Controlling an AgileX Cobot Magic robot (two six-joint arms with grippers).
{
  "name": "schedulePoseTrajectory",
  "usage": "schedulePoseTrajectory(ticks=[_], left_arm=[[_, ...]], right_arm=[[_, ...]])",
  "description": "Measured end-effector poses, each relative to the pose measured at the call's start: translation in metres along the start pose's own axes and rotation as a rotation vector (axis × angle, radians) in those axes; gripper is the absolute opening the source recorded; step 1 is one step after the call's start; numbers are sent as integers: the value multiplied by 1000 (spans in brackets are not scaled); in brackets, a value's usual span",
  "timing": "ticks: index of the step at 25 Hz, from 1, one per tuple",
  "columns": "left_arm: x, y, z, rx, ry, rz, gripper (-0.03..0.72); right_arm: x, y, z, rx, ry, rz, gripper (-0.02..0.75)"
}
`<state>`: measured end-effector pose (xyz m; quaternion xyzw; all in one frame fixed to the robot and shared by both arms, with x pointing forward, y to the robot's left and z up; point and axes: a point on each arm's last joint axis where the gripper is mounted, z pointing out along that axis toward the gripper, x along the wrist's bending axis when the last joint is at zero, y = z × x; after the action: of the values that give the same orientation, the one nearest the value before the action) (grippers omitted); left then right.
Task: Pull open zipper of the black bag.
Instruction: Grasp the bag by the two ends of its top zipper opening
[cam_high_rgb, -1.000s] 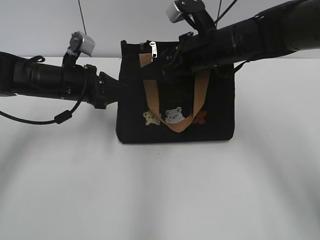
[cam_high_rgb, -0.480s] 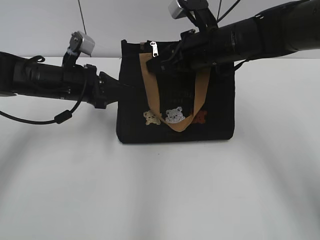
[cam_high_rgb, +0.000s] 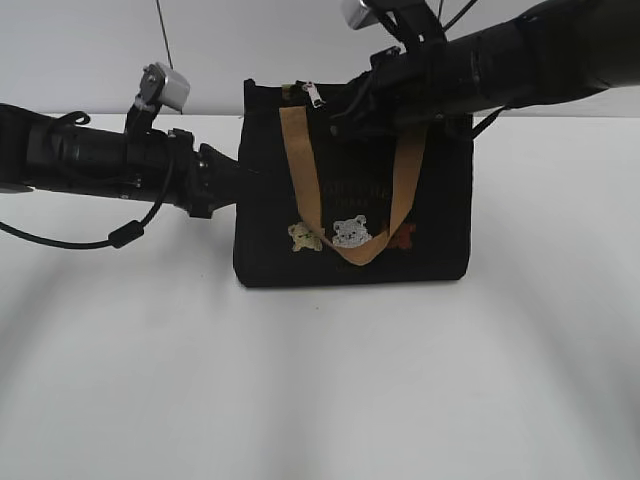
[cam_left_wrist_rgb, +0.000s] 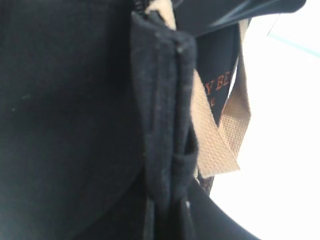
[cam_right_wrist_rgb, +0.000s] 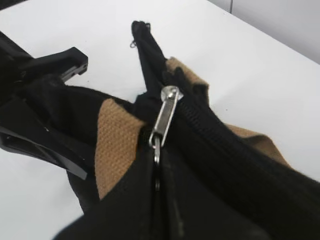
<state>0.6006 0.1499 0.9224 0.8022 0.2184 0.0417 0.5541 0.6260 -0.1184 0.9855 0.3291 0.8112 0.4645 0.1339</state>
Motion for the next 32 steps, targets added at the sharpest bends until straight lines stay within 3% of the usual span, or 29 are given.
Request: schedulePoseTrajectory(ticks=[14,21,32], left_arm=[[-1,-1,0,9,-16,12,34],[-1,-1,0,15,-16,16,34],[-1,-1,0,16,-14,16,34]], right_arm=[[3,19,-38,65,-68,-88,-9],[-36,12,-69,83,-142,23,-9],[-84,-11,-113,118,-157,154,-10]])
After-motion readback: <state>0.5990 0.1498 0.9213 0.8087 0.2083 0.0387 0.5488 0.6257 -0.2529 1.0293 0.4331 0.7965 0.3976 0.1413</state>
